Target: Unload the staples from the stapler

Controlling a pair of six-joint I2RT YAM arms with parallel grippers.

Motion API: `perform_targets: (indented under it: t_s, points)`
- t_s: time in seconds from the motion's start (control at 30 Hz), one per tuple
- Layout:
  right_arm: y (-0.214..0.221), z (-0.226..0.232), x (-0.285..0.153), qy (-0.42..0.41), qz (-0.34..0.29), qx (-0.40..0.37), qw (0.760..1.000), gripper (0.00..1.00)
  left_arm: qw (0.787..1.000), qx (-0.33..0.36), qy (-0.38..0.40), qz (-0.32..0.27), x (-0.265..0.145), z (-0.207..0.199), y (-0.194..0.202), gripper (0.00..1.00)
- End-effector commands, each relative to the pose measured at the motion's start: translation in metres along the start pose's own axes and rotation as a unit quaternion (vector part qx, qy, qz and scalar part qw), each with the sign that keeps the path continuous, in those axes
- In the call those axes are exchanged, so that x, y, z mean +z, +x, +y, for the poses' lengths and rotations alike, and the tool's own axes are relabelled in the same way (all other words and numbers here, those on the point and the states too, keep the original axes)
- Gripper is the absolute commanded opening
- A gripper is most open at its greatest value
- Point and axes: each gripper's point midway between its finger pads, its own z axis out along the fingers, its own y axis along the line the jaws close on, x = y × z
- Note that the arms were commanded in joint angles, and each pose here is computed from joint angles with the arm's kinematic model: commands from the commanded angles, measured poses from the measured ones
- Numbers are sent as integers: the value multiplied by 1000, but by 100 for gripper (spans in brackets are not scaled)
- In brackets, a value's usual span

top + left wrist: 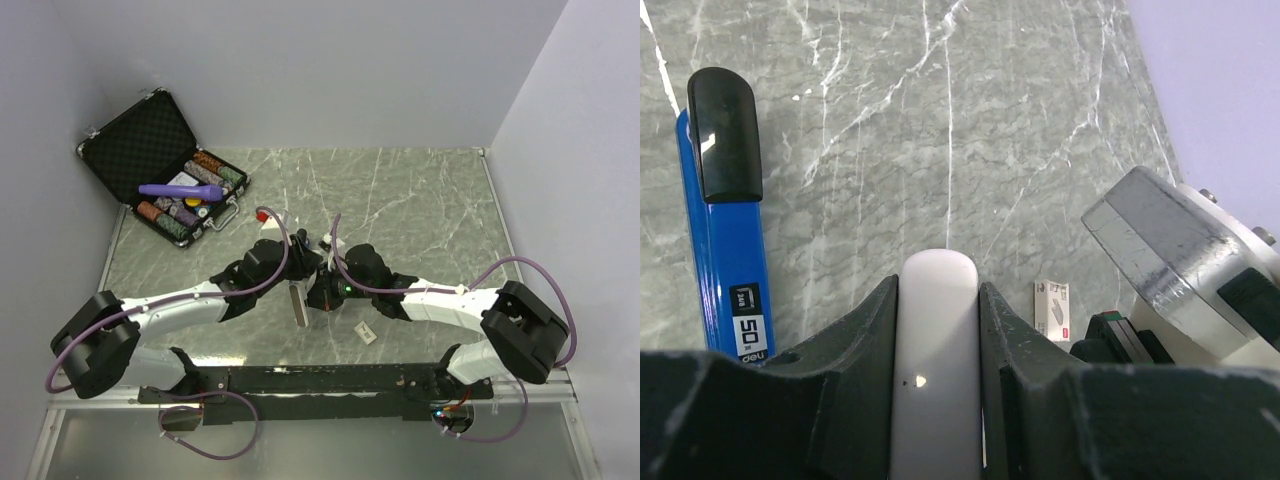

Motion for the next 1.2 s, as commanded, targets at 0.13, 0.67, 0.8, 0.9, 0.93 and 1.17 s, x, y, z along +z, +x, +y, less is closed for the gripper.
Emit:
perform_targets:
  t_s: [0.13, 0.67, 0.8, 0.9, 0.93, 1.17]
  points:
    - [-5, 35, -8, -58, 5, -23, 998, 0, 995, -24, 50, -85, 1, -42, -57, 1]
    - [-48, 4, -44, 97, -39, -95, 990, 0, 992, -8, 70, -100, -42, -55, -80, 1]
    - [-66, -7, -63, 162, -57, -114, 979, 0, 992, 1, 66, -109, -48, -55, -87, 1]
    - [-78, -2, -78, 179, -69, -126, 973, 0, 991, 9, 60, -119, -52, -54, -93, 1]
    - [-79, 2, -81, 175, -68, -126, 974, 0, 991, 11, 59, -123, -54, -54, -95, 1]
    - [-60, 41, -81, 82, -17, -104, 991, 0, 987, 19, 32, -158, -62, -52, -119, 1]
